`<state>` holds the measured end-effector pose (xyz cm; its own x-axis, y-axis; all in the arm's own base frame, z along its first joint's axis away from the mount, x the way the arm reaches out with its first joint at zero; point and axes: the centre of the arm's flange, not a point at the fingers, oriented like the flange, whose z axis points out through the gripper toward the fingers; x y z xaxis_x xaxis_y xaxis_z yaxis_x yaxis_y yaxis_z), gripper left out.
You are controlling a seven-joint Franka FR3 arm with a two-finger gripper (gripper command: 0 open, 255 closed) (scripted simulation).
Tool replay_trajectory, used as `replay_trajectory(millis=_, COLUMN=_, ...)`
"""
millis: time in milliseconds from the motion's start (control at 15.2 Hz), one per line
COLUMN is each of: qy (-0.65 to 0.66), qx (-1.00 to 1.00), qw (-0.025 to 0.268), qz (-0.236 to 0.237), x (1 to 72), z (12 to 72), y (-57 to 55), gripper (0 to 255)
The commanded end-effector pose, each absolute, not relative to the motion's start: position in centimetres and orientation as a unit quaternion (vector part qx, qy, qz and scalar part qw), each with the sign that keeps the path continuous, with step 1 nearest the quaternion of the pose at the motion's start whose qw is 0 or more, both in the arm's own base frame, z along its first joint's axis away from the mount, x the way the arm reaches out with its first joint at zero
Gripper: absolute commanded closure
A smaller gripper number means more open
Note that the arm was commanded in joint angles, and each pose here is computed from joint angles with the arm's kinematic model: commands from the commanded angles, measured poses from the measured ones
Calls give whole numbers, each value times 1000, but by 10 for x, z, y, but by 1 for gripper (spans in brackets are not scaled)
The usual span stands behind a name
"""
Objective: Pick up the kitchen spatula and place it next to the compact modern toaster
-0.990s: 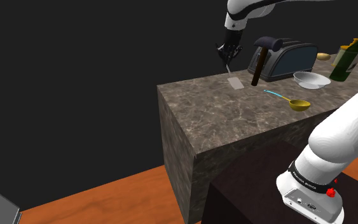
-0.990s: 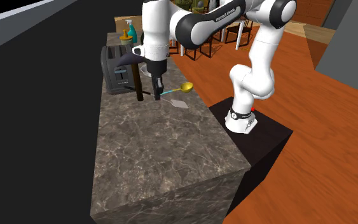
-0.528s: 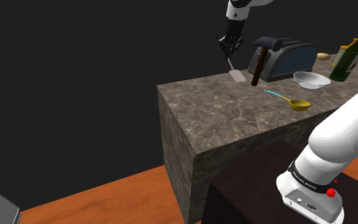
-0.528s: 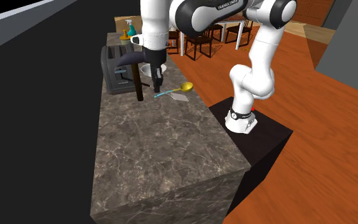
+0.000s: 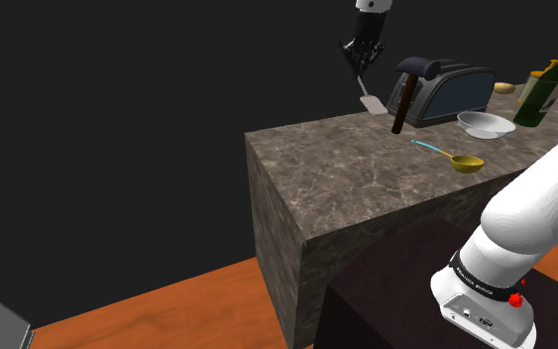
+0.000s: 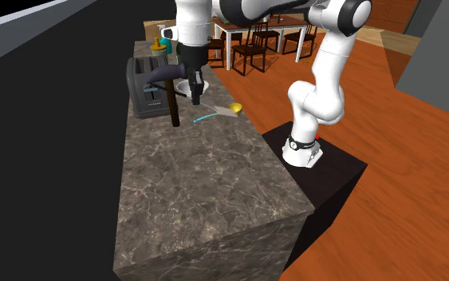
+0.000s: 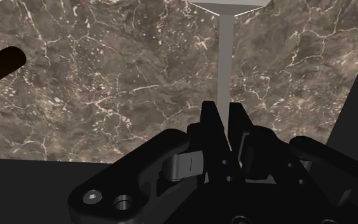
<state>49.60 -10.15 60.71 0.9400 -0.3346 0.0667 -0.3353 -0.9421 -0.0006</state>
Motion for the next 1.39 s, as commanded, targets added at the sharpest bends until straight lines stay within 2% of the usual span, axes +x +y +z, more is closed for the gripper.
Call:
replay_trajectory(millis=0, qy=-170, qx=985, qw=5, qz=33, x=497, z=618, y=-101, gripper=255)
replay_trajectory(millis=264, qy=-170, qx=985, qw=5, qz=33, x=497, z=638, y=-101, gripper=255)
replay_trajectory(millis=1320, qy=-170, qx=985, qw=5, qz=33, x=353, z=639, y=-256, gripper=255)
